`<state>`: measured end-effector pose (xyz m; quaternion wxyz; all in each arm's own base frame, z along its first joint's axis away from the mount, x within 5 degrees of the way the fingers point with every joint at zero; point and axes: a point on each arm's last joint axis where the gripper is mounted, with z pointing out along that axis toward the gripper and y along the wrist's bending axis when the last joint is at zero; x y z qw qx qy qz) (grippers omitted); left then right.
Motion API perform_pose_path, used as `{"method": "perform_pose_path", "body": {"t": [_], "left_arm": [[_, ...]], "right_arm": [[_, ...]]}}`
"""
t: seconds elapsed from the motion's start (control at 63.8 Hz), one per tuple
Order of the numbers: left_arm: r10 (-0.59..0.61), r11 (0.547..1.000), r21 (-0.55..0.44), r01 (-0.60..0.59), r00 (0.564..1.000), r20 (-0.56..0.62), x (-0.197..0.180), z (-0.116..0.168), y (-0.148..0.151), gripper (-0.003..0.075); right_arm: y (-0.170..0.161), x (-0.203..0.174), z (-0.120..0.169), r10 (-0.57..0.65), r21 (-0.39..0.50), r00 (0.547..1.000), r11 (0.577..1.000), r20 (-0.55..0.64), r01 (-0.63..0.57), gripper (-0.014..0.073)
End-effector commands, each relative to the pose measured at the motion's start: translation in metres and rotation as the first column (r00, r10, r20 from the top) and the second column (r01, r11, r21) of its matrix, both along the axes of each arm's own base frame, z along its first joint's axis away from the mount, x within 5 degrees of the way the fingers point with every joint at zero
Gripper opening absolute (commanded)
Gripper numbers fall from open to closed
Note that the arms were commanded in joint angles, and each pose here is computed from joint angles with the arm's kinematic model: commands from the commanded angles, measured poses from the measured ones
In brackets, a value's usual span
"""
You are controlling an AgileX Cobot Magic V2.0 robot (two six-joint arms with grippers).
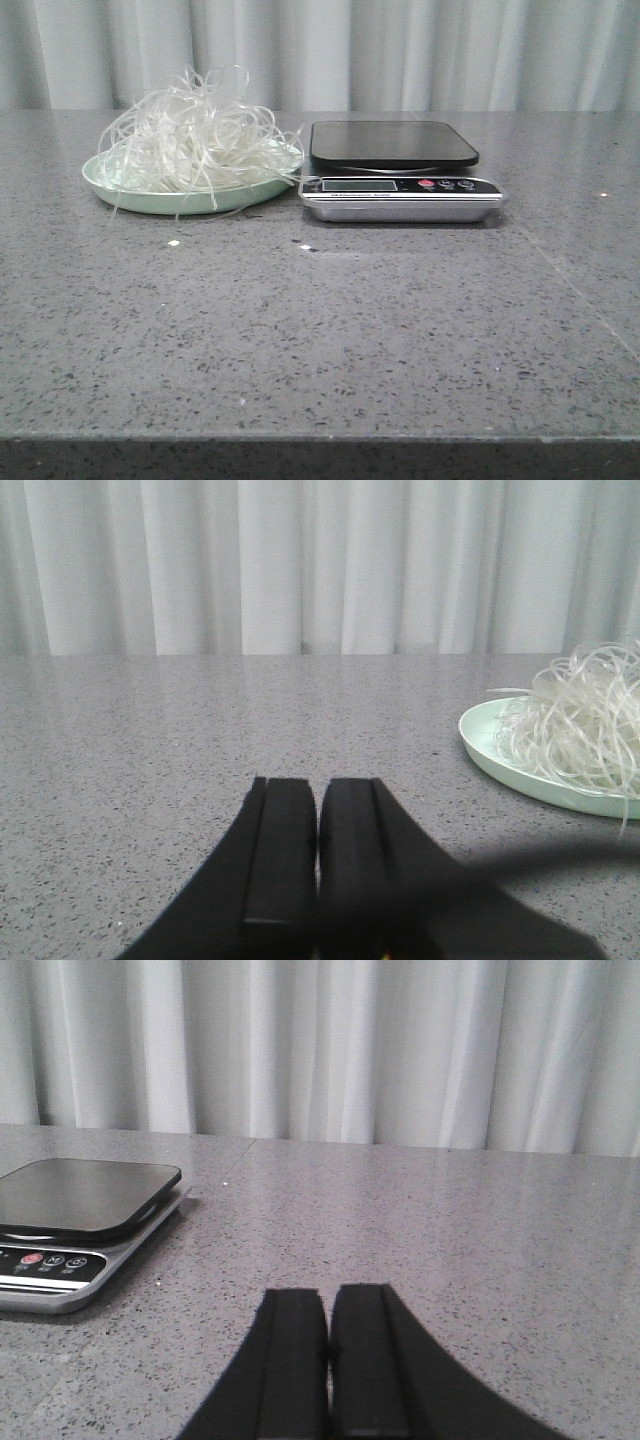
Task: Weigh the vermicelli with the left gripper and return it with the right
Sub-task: 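Move the left gripper above the vermicelli on the pale green plate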
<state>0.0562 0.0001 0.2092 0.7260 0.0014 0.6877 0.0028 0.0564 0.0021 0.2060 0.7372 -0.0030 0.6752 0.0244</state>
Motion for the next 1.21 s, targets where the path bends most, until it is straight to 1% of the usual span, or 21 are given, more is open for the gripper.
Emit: {"method": "perform_pose_path", "body": {"t": [0.0,0.219,0.282,0.329,0.408,0.439,0.517,0.611,0.658,0.674,0.721,0.846,0.925,1.003,1.191], "left_arm": [[0.004,1.0,-0.011,-0.003,0.995,0.098,-0.002,0.007,0.0,0.0132],[0.004,1.0,-0.011,-0.003,0.995,0.1,-0.002,0.007,0.0,0.0132],[0.005,1.0,-0.011,-0.004,0.993,0.118,-0.003,0.009,0.0,0.0132],[0.007,1.0,-0.019,-0.004,0.988,0.157,-0.003,0.012,0.001,0.0132],[0.028,0.991,-0.13,0.009,0.96,0.28,-0.007,0.025,0.003,0.0132],[0.037,0.987,-0.157,0.013,0.949,0.313,-0.008,0.031,0.004,0.0132],[0.038,0.984,-0.176,0.026,0.935,0.353,-0.013,0.05,0.004,0.0132],[0.012,0.985,-0.166,0.04,0.954,0.3,-0.017,0.071,0.002,0.0132],[-0.004,0.987,-0.154,0.047,0.962,0.273,-0.019,0.088,0.0,0.0132],[-0.01,0.988,-0.148,0.047,0.97,0.244,-0.018,0.091,0.0,0.0132],[-0.022,0.989,-0.137,0.05,0.979,0.203,-0.017,0.107,-0.001,0.0132],[-0.05,0.989,-0.135,0.054,0.998,0.032,-0.003,0.129,-0.004,0.0132],[-0.059,0.989,-0.137,0.056,0.998,-0.015,0.008,0.134,-0.004,0.0132],[-0.064,0.988,-0.139,0.061,0.998,-0.017,0.016,0.134,-0.005,0.0132],[-0.078,0.987,-0.148,0.067,0.994,-0.076,0.031,0.131,-0.006,0.0141]], "right_arm": [[0.0,-0.003,0.011,-0.007,-0.01,0.994,1.0,0.108,0.008,0.0188],[0.0,-0.003,0.011,-0.007,-0.01,0.994,1.0,0.108,0.008,0.0188],[0.0,-0.003,0.011,-0.007,-0.01,0.994,1.0,0.108,0.008,0.0188],[0.0,-0.003,0.011,-0.007,-0.01,0.994,1.0,0.108,0.008,0.0188],[0.0,-0.003,0.011,-0.007,-0.01,0.994,1.0,0.108,0.008,0.0188],[0.0,-0.003,0.011,-0.007,-0.01,0.994,1.0,0.108,0.008,0.0188],[0.0,-0.003,0.011,-0.007,-0.01,0.994,1.0,0.108,0.008,0.0188],[0.0,-0.003,0.011,-0.007,-0.01,0.994,1.0,0.108,0.008,0.0188],[0.0,-0.003,0.011,-0.007,-0.01,0.994,1.0,0.108,0.008,0.0188],[0.0,-0.003,0.011,-0.007,-0.01,0.994,1.0,0.108,0.008,0.0188],[0.0,-0.003,0.011,-0.007,-0.01,0.994,1.0,0.108,0.008,0.0188],[0.0,-0.003,0.011,-0.007,-0.01,0.994,1.0,0.108,0.008,0.0188],[0.0,-0.003,0.011,-0.007,-0.01,0.994,1.0,0.108,0.008,0.0188],[0.0,-0.003,0.011,-0.007,-0.01,0.994,1.0,0.108,0.008,0.0188],[0.0,-0.003,0.011,-0.007,-0.01,0.994,1.0,0.108,0.008,0.0188]]}}
